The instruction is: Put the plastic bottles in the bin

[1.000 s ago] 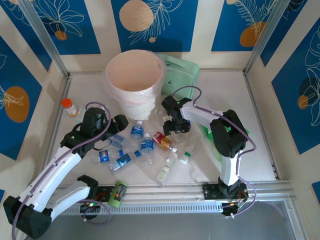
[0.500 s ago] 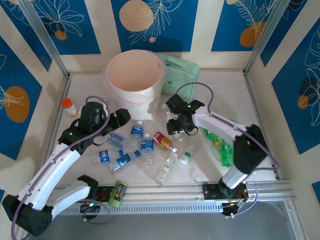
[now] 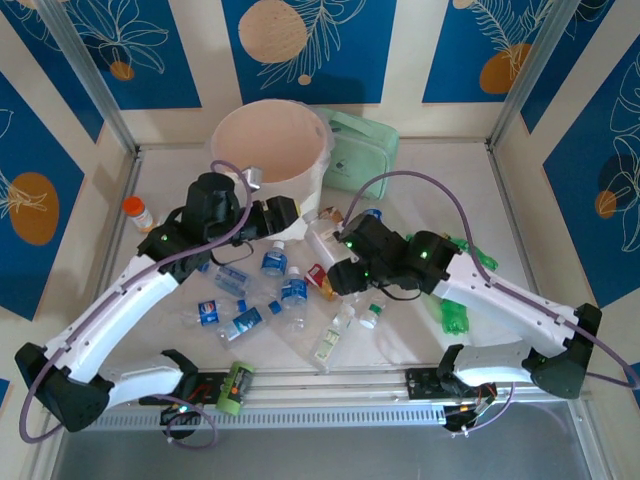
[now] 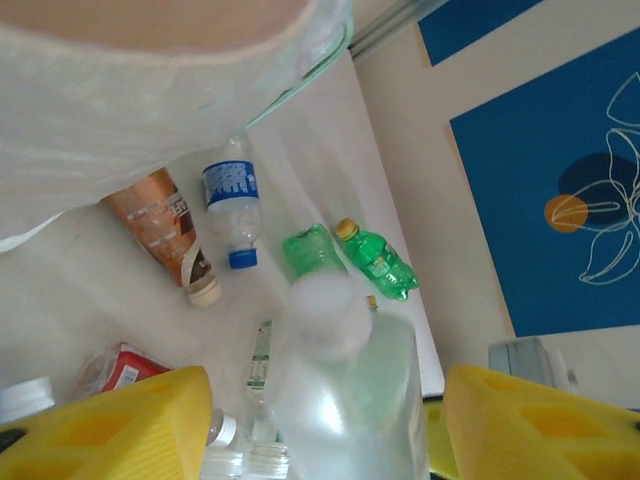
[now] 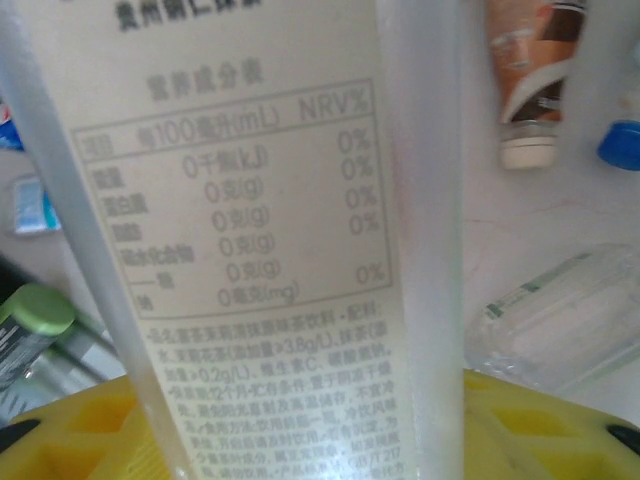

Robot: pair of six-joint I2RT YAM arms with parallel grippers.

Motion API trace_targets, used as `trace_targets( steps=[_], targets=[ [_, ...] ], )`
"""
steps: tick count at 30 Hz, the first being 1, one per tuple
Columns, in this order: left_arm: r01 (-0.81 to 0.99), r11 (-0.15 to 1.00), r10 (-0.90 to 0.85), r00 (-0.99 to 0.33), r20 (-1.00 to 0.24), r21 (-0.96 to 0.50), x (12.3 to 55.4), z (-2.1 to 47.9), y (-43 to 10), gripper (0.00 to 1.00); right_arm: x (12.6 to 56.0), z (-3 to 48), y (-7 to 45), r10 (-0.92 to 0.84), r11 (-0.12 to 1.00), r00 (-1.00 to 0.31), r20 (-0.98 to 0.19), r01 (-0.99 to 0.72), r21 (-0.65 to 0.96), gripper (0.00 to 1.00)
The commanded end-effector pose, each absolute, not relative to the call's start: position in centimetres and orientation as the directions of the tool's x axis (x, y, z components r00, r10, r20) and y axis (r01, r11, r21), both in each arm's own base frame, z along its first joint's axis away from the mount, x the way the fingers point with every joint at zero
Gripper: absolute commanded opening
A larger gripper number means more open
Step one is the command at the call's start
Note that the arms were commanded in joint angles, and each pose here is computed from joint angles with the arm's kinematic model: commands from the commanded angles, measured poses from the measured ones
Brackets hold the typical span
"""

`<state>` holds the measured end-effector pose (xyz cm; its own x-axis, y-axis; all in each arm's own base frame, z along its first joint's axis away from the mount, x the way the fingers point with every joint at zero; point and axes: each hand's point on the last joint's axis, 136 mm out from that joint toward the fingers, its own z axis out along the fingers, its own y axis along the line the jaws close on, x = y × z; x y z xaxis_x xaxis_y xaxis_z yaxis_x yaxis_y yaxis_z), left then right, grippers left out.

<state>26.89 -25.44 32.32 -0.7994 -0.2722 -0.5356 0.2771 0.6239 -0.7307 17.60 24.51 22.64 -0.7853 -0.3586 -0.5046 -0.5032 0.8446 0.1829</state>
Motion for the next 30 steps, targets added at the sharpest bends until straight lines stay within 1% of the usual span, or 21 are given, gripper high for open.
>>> trace_targets(
  steps=[1,3,8,9,13,16,18,22,23,24,26,27,30],
  targets=[
    [0.338,0.591,-0.233,-0.798,-0.556,-0.732,26.5,33.8,-26.7,0.56,17.0,24.8,25.7,-0.362,0.828,-0.753,-0.550,-0.530,0.181,0.55],
    [0.343,0.590,-0.216,-0.805,-0.552,-0.731,26.4,33.7,-27.0,0.54,16.9,25.3,26.4,-0.371,0.821,-0.739,-0.562,-0.544,0.174,0.55],
    [0.337,0.627,-0.178,-0.815,-0.551,-0.702,25.9,32.9,-26.6,0.53,17.2,26.1,27.5,-0.367,0.808,-0.723,-0.585,-0.560,0.185,0.55],
    [0.338,0.631,-0.175,-0.815,-0.553,-0.698,25.8,32.9,-26.5,0.51,17.3,26.2,27.7,-0.367,0.805,-0.721,-0.588,-0.562,0.187,0.55],
    [0.339,0.622,-0.177,-0.817,-0.549,-0.706,25.7,33.1,-26.5,0.37,17.3,26.6,28.3,-0.373,0.794,-0.712,-0.594,-0.576,0.192,0.55],
    [0.340,0.606,-0.188,-0.817,-0.545,-0.719,25.7,33.4,-26.8,0.32,17.3,27.0,28.5,-0.371,0.792,-0.706,-0.604,-0.580,0.192,0.55],
    [0.343,0.592,-0.193,-0.818,-0.542,-0.729,25.8,33.7,-27.0,0.31,17.4,27.4,28.5,-0.364,0.792,-0.702,-0.612,-0.579,0.194,0.55],
    [0.347,0.579,-0.200,-0.816,-0.542,-0.738,25.7,34.3,-27.1,0.24,17.5,28.0,28.3,-0.350,0.796,-0.696,-0.627,-0.574,0.193,0.56],
    [0.347,0.579,-0.204,-0.814,-0.543,-0.738,25.8,34.5,-27.1,0.23,17.6,28.2,28.2,-0.347,0.797,-0.695,-0.630,-0.572,0.192,0.57],
    [0.350,0.580,-0.209,-0.809,-0.549,-0.736,25.8,34.8,-27.0,0.21,17.7,28.3,28.1,-0.342,0.802,-0.693,-0.635,-0.567,0.187,0.61],
    [0.359,0.585,-0.225,-0.790,-0.570,-0.728,25.9,36.1,-26.6,0.18,18.1,28.9,27.4,-0.327,0.818,-0.684,-0.651,-0.550,0.167,0.76],
    [0.359,0.596,-0.240,-0.774,-0.586,-0.718,26.1,36.9,-26.2,0.16,18.5,29.3,26.8,-0.314,0.834,-0.678,-0.664,-0.531,0.149,0.82],
    [0.365,0.654,-0.297,-0.682,-0.668,-0.663,27.3,40.7,-23.9,0.14,20.0,31.1,23.6,-0.236,0.894,-0.652,-0.720,-0.436,0.101,0.88]
  ],
)
